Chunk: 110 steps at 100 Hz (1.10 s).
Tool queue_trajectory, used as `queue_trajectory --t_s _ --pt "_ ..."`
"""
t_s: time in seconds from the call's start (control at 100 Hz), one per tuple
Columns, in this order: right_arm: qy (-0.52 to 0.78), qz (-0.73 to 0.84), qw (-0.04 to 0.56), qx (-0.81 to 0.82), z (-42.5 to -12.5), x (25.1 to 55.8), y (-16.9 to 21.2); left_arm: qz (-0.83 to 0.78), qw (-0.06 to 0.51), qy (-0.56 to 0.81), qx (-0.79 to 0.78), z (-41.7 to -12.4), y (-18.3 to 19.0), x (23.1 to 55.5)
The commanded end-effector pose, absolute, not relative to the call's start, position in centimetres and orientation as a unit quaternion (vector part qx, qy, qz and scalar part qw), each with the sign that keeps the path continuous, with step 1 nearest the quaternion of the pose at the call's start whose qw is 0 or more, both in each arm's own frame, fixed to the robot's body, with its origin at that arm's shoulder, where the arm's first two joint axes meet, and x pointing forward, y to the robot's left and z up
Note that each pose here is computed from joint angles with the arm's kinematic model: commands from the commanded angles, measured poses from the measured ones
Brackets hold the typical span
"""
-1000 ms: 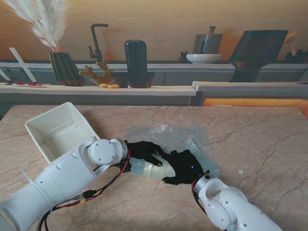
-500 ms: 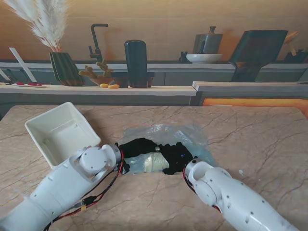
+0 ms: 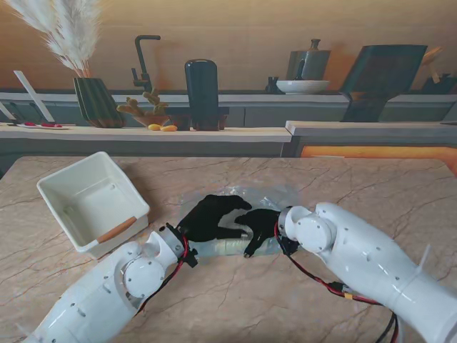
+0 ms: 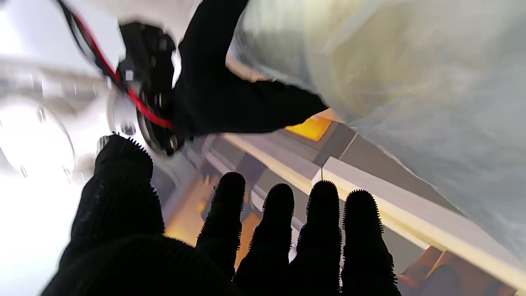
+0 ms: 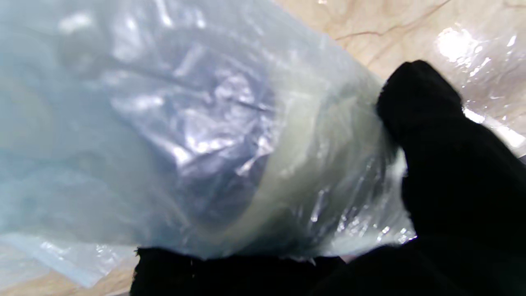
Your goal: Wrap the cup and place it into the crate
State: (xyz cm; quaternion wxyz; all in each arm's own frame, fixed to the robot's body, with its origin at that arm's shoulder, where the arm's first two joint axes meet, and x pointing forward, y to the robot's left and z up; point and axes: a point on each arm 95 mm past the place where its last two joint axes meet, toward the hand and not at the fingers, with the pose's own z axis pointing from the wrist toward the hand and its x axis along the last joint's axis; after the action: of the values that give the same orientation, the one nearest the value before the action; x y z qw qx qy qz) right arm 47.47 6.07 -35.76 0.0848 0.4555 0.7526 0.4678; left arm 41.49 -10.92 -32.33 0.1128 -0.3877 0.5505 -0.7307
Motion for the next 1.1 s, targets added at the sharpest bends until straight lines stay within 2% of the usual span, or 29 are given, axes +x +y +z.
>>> queue_trajectory --t_s 0.0,0.08,0.23,0.61,0.92,1.09 --pt "0.771 0.422 0.066 0.473 -38.7 46.4 4.7 -0.709 0.12 0.574 -0.393 -33.1 -10.4 40.9" --pt "0.768 0.412 0.039 0.488 -38.7 47.0 4.6 -0.677 0.151 0.614 -0.378 -33.6 -10.2 40.6" --pt "0.755 0.396 -0.006 0.523 -38.8 47.9 4.4 -0.627 0.175 0.663 -0.371 -34.7 -10.3 40.4" --pt "0.716 0.406 -0.059 0.565 -38.3 48.5 3.7 -0.542 0.18 0.732 -0.371 -36.4 -11.4 42.0" --pt "0.664 0.498 -0.015 0.558 -36.6 46.5 2.6 -0.492 0.102 0.737 -0.452 -37.2 -10.9 44.2" --pt "0.601 0.604 0.056 0.52 -34.8 44.8 2.4 -0.47 0.065 0.724 -0.5 -37.5 -10.6 45.1"
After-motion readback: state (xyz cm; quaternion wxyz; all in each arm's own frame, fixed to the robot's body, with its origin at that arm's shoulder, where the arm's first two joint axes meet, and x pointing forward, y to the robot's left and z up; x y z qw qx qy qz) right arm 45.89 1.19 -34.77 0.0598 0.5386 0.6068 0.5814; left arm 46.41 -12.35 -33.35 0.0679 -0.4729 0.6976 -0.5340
